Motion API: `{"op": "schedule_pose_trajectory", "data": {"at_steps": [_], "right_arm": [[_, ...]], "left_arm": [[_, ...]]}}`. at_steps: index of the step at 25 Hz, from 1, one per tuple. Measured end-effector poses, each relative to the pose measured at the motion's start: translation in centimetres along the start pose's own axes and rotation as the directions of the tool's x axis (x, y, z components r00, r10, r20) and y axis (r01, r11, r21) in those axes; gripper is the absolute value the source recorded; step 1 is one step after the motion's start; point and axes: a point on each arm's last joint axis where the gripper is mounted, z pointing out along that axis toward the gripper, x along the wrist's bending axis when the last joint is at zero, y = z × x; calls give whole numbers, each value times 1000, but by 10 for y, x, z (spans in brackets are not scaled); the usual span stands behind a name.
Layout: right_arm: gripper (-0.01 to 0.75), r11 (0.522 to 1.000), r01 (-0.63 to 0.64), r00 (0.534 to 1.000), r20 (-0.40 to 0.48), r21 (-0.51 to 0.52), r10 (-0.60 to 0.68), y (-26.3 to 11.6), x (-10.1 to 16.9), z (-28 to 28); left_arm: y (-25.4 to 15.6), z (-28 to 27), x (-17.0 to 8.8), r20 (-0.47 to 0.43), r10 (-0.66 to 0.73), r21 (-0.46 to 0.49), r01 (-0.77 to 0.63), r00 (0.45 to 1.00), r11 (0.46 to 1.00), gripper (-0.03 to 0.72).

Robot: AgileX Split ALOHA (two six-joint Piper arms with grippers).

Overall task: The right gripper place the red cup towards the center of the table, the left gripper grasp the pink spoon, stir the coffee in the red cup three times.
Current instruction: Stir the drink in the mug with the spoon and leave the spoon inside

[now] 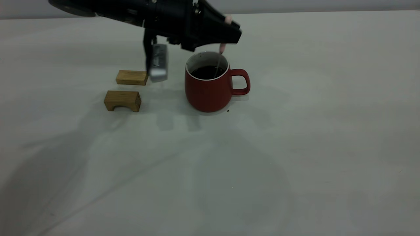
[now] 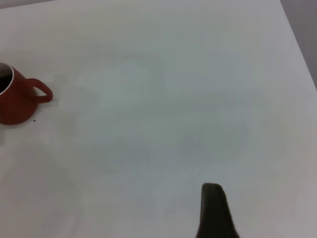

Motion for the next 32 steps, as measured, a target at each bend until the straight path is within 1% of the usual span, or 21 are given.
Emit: {"op": "schedule_pose_trajectory", "data": {"at_steps": [3,6,9,10,15,21,28,30,32], "right_arm": [[549,1000,0,1000,0,0,0,0,0,0],[549,1000,0,1000,0,0,0,0,0,0],[549,1000,0,1000,0,0,0,0,0,0],[549,1000,0,1000,0,0,0,0,0,0],[549,1000,0,1000,0,0,0,0,0,0],[549,1000,0,1000,0,0,0,0,0,0],[549,1000,0,1000,0,0,0,0,0,0],[549,1000,0,1000,0,0,0,0,0,0],[549,1000,0,1000,0,0,0,0,0,0]], "left_arm": [[8,-16,-7,10,-59,-32,60,998,998,145],[10,-26,-14,47,-91,-12,91,995,996,145],[6,-22,-16,87,-51,8,51,995,999,145],[5,-17,-15,88,-34,7,33,996,999,145],[-1,-2,-6,54,9,1,-9,998,1000,145],[1,-8,-3,-4,34,-1,-34,999,999,145],[10,-27,-12,14,27,-12,-27,1000,1000,147],[11,-30,-11,-1,30,-8,-30,1000,1000,169],[11,-31,-10,-20,36,-4,-36,999,999,242]]}}
